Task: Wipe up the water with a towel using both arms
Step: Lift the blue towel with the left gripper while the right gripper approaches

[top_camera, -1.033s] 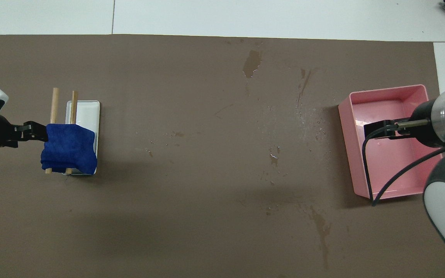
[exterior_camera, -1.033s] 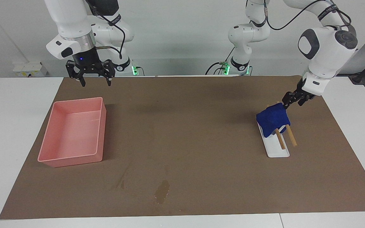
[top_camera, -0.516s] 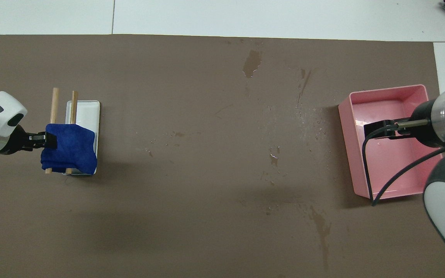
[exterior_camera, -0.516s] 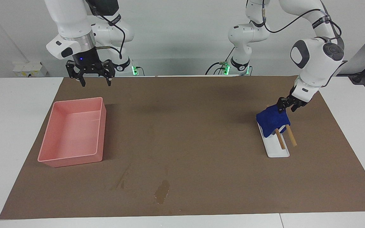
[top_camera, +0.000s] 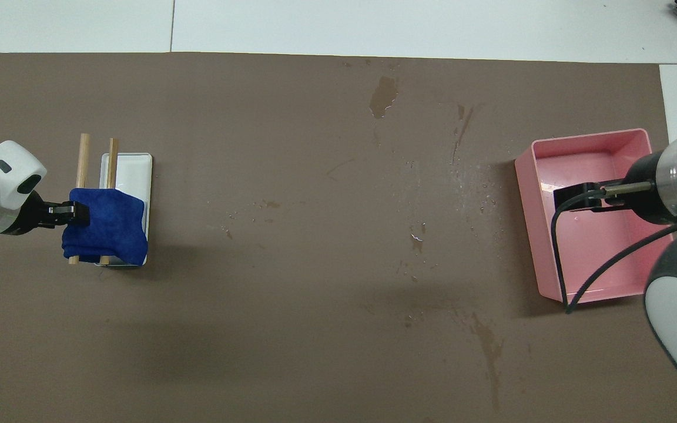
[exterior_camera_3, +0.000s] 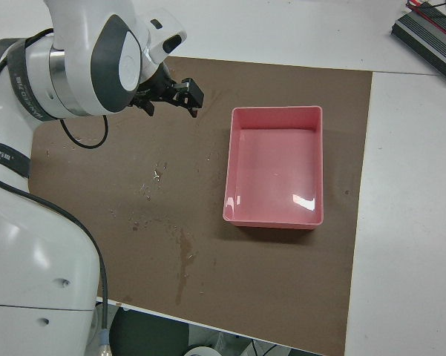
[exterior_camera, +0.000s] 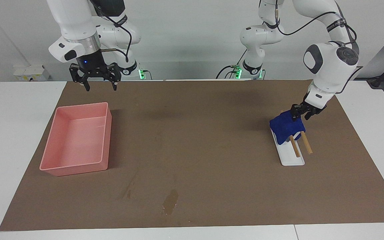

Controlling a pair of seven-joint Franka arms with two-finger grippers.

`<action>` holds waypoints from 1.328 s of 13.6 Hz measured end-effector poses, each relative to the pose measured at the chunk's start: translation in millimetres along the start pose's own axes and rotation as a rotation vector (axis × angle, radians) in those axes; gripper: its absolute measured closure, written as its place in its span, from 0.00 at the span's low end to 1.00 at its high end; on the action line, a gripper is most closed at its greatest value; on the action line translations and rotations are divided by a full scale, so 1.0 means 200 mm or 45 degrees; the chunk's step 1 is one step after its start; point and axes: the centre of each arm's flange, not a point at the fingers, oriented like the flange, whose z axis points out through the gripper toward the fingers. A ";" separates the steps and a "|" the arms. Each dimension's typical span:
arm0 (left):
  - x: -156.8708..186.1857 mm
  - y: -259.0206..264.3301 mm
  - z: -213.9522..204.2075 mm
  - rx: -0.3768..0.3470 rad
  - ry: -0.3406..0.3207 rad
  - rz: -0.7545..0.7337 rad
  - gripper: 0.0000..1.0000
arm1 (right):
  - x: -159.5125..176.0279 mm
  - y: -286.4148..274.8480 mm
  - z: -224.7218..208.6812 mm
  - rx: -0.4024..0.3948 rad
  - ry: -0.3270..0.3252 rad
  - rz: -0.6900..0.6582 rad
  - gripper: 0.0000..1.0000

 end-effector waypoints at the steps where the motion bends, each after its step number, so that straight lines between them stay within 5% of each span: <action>1: 0.00 0.00 0.00 0.000 0.002 0.000 0.37 | 0.00 0.00 0.00 0.000 0.000 0.000 0.00; 3: 0.00 0.00 0.00 0.000 0.005 0.001 0.56 | 0.00 0.00 0.00 0.000 0.000 0.000 0.00; 5: 0.00 0.00 0.00 0.000 0.006 0.001 0.61 | 0.00 0.00 0.00 -0.001 -0.006 0.000 0.00; 8: 0.01 0.01 -0.03 -0.007 0.022 0.004 0.90 | -0.01 -0.01 0.00 -0.001 -0.013 -0.006 0.00; 12: 0.01 0.01 -0.03 -0.007 0.023 0.003 0.92 | 0.00 -0.04 0.00 0.021 0.001 -0.015 0.00; 14: 0.02 0.01 -0.08 -0.007 0.025 0.004 0.93 | -0.01 -0.06 0.00 0.118 -0.011 0.015 0.00; 18: 0.03 0.03 -0.37 -0.006 -0.001 0.015 0.93 | 0.00 -0.05 0.00 0.206 -0.020 0.163 0.00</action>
